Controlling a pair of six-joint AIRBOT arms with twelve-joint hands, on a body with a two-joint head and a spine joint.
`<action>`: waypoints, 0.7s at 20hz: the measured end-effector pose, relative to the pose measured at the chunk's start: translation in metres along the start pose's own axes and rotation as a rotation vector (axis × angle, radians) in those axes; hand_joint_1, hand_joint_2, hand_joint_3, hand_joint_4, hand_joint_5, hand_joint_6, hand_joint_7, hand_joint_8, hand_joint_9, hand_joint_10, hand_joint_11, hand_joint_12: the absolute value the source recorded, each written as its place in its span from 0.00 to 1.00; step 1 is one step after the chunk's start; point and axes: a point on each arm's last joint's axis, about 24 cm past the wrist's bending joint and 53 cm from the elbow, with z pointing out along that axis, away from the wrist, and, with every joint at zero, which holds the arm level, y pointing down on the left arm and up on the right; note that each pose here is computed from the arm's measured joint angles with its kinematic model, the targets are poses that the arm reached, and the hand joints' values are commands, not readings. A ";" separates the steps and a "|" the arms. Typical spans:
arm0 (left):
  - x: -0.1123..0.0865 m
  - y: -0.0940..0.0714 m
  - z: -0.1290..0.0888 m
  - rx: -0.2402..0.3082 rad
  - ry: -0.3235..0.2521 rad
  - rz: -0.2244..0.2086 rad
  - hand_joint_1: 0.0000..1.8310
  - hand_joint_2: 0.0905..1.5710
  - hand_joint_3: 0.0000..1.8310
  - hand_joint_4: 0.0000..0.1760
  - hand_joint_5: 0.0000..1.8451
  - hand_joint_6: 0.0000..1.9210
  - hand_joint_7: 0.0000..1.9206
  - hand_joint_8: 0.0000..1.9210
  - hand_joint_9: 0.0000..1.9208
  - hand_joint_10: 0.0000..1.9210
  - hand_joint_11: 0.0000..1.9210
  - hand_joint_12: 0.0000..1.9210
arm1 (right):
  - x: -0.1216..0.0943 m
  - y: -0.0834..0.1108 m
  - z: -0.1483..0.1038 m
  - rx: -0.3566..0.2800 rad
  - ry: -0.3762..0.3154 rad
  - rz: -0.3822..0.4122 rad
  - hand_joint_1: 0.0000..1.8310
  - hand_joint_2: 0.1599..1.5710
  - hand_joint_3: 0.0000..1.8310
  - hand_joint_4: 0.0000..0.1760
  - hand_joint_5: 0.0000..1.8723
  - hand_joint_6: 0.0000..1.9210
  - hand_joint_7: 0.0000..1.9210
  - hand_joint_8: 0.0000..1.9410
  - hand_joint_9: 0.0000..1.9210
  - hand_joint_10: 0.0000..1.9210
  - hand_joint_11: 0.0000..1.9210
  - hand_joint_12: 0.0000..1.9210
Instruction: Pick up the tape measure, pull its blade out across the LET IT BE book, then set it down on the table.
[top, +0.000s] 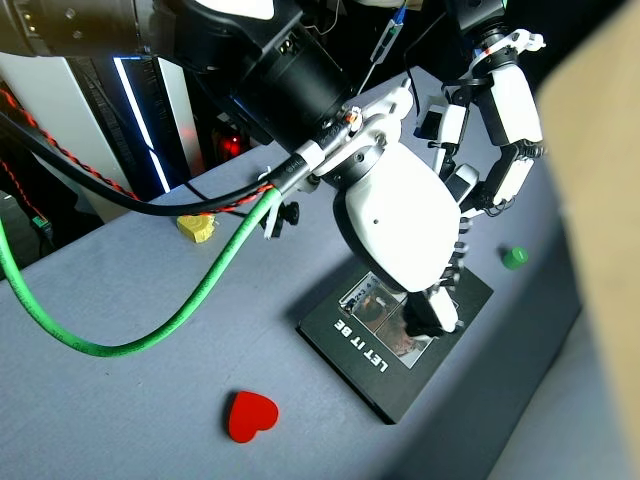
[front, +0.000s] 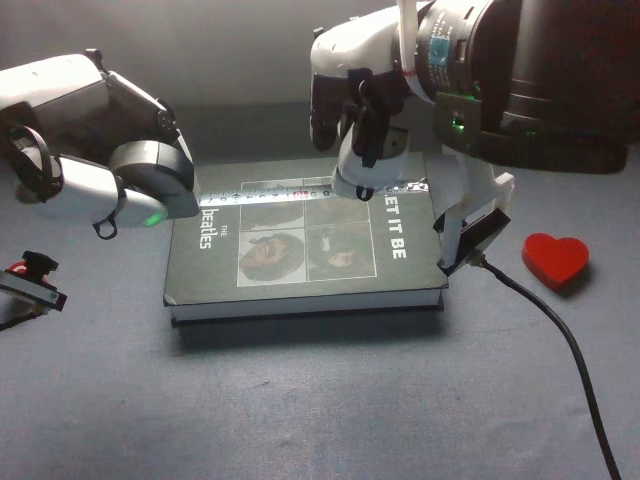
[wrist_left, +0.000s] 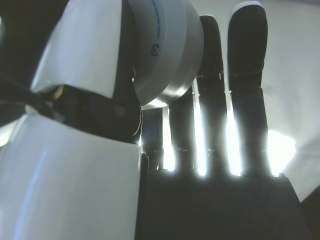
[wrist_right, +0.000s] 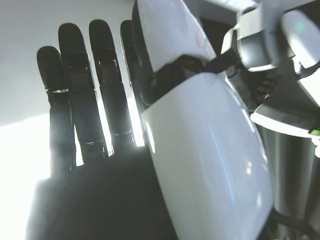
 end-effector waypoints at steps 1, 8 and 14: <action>0.000 0.000 0.000 0.000 -0.001 0.000 0.75 0.68 0.00 0.00 0.53 0.40 0.54 0.48 0.47 0.68 0.45 0.65 | 0.000 -0.001 0.001 0.002 -0.003 -0.007 0.59 0.67 0.00 0.00 0.40 0.01 0.42 0.01 0.40 0.01 0.16 0.53; 0.000 0.000 0.000 -0.001 -0.001 -0.003 0.75 0.68 0.00 0.00 0.52 0.41 0.54 0.48 0.47 0.68 0.45 0.66 | 0.006 -0.016 0.006 0.042 0.024 0.022 0.59 0.67 0.00 0.00 0.40 0.00 0.42 0.01 0.40 0.01 0.17 0.53; -0.001 0.001 0.000 -0.001 -0.003 -0.003 0.75 0.68 0.00 0.00 0.52 0.41 0.54 0.48 0.47 0.68 0.46 0.66 | 0.011 -0.027 0.011 0.069 0.036 0.023 0.58 0.67 0.00 0.00 0.40 0.00 0.41 0.00 0.41 0.01 0.16 0.53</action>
